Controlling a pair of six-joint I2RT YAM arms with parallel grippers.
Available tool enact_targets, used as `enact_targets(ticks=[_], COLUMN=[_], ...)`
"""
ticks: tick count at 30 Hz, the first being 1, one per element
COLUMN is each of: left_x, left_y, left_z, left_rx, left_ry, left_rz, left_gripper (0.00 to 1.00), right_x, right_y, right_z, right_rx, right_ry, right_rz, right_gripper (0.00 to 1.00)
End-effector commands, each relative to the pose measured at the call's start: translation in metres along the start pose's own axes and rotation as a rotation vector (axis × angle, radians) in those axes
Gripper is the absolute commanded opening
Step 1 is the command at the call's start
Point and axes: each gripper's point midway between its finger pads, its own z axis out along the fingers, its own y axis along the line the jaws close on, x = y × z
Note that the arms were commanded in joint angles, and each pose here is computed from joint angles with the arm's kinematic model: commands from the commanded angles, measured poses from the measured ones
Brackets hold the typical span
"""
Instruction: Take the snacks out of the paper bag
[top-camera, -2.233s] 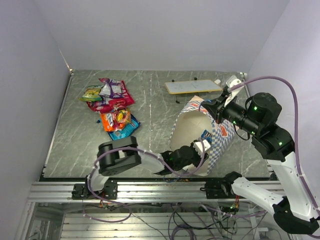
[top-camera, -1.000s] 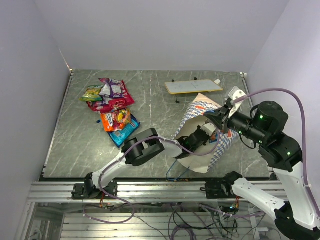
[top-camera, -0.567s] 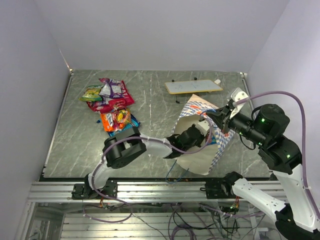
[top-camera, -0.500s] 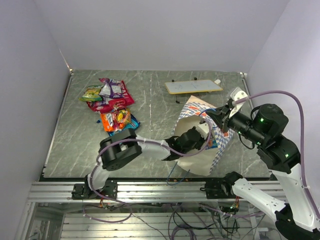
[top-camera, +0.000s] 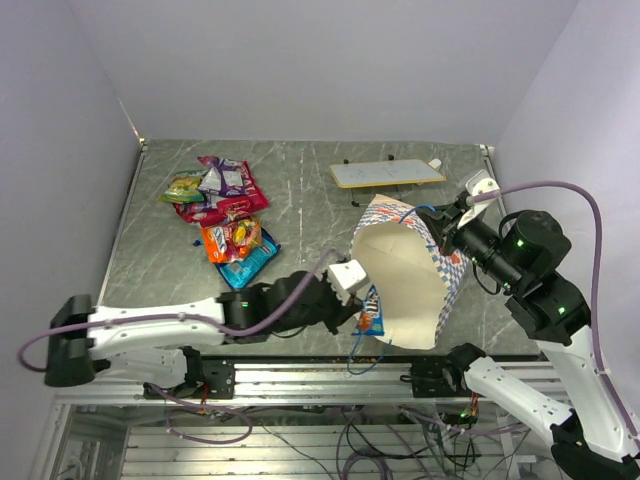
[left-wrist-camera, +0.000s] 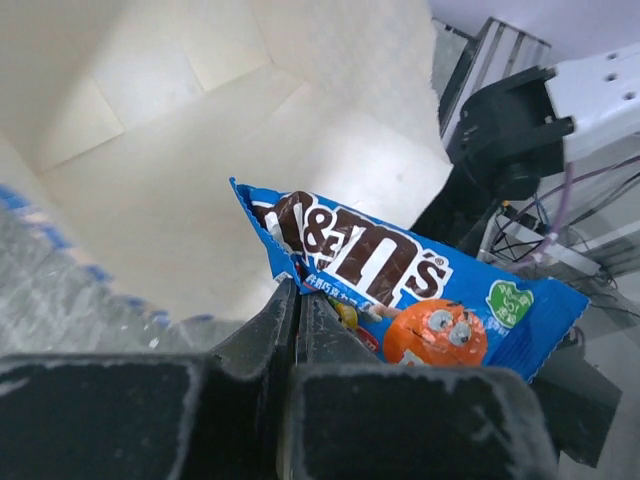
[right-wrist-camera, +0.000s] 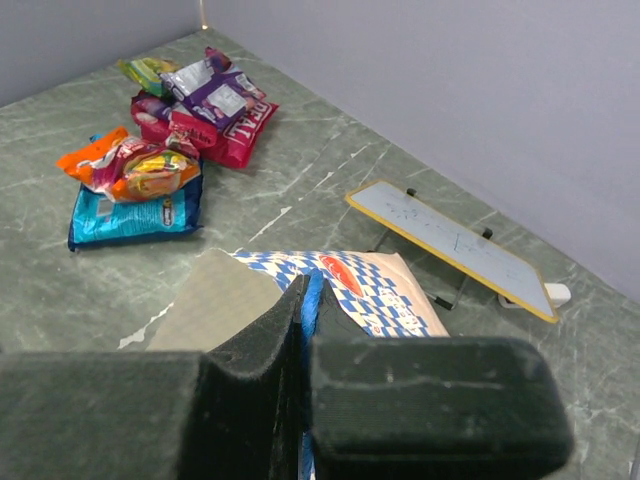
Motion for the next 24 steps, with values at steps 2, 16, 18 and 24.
enact_targets(ticks=[2, 16, 18, 24], left_x=[-0.023, -0.050, -0.023, 0.024], left_y=[0.029, 0.290, 0.326, 0.397], left_z=[-0.067, -0.181, -0.188, -0.196], left_rx=[-0.148, -1.126, -1.187, -1.301], left_ry=[0.094, 0.088, 0.191, 0.324], left_rz=[-0.003, -0.455, -0.598, -0.700], left_gripper=[0.07, 0.07, 0.07, 0.07], right_x=[-0.014, -0.007, -0.009, -0.007], right_y=[-0.008, 0.011, 0.018, 0.031], right_z=[-0.003, -0.020, -0.021, -0.011], right_rx=[0.044, -0.034, -0.080, -0.182], right_ry=[-0.076, -0.056, -0.055, -0.006], right_rz=[-0.016, 0.044, 0.018, -0.012], right_gripper=[0.00, 0.00, 0.00, 0.00])
